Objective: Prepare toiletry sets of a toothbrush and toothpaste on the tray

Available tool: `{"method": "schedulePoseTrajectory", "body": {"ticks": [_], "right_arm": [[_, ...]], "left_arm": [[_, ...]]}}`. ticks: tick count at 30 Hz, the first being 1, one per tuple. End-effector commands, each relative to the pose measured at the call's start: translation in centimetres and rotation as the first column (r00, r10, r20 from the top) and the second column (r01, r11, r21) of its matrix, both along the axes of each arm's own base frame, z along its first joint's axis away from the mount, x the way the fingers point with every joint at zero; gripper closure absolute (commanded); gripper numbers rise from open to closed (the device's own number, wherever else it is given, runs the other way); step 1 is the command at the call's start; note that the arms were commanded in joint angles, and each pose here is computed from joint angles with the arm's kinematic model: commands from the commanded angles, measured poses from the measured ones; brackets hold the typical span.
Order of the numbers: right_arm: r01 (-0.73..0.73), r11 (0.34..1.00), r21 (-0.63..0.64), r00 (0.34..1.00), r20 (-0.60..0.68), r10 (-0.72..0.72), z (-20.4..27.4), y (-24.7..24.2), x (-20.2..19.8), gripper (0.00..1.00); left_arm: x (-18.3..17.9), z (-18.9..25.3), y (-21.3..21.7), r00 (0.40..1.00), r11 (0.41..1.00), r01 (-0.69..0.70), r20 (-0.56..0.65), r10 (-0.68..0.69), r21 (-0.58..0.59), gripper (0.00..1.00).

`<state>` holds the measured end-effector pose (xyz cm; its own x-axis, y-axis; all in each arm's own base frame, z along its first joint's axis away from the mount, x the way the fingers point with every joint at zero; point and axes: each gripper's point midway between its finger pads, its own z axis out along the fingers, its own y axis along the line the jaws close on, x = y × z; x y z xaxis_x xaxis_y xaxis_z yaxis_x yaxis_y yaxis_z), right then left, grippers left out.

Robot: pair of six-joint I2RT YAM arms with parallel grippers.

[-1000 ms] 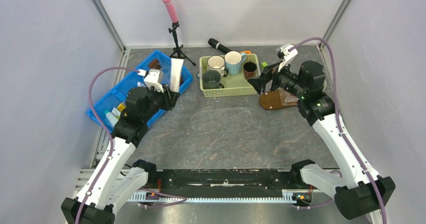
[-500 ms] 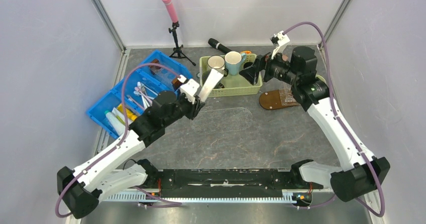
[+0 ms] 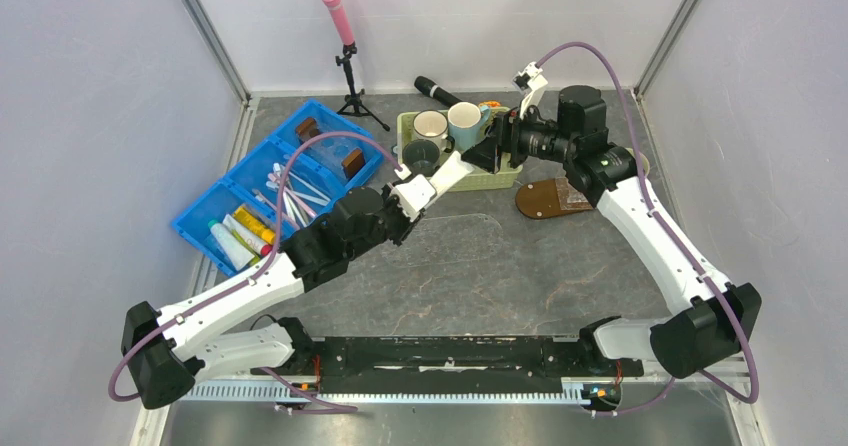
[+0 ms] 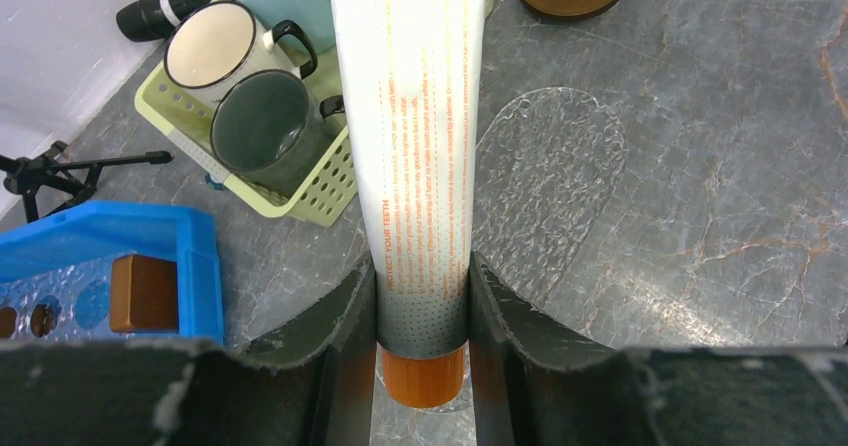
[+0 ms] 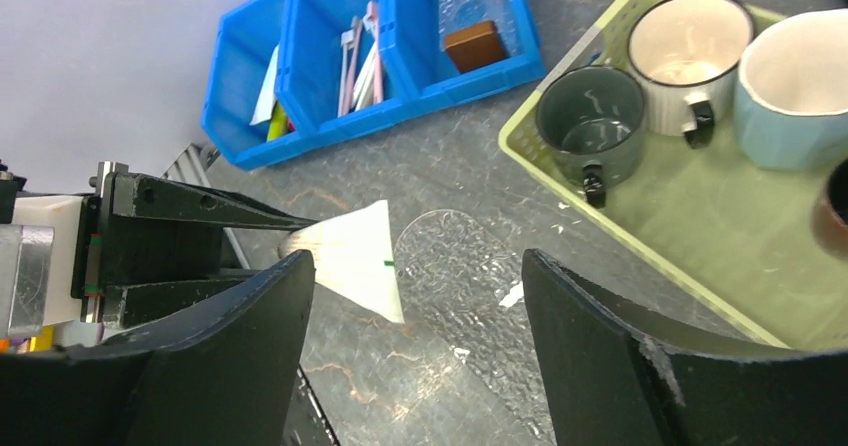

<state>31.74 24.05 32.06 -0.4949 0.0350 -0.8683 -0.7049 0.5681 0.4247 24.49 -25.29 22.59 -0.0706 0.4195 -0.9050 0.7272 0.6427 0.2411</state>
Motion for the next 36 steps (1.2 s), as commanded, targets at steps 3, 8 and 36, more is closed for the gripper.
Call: {"method": "schedulePoseTrajectory", "body": {"ticks": [3, 8, 36], "right_arm": [[-0.104, 0.994, 0.015, 0.994, 0.029, 0.103, 1.2, 1.7, -1.2, 0.25], [-0.141, 0.99, 0.007, 0.99, 0.007, 0.141, 0.2, 2.2, -1.4, 0.38], [0.306, 0.897, -0.319, 0.945, 0.213, -0.247, 3.7, -6.6, 2.2, 1.0]], "left_arm": [[0.7, 5.4, -2.0, 0.99, 0.995, 0.036, 0.138, -0.023, -0.097, 0.78], [0.2, 5.9, -2.7, 0.991, 0.988, 0.061, 0.131, -0.042, -0.144, 0.78], [3.0, 5.9, 2.7, 0.945, 0.956, -0.274, 0.152, 0.288, -0.107, 0.0]]}}
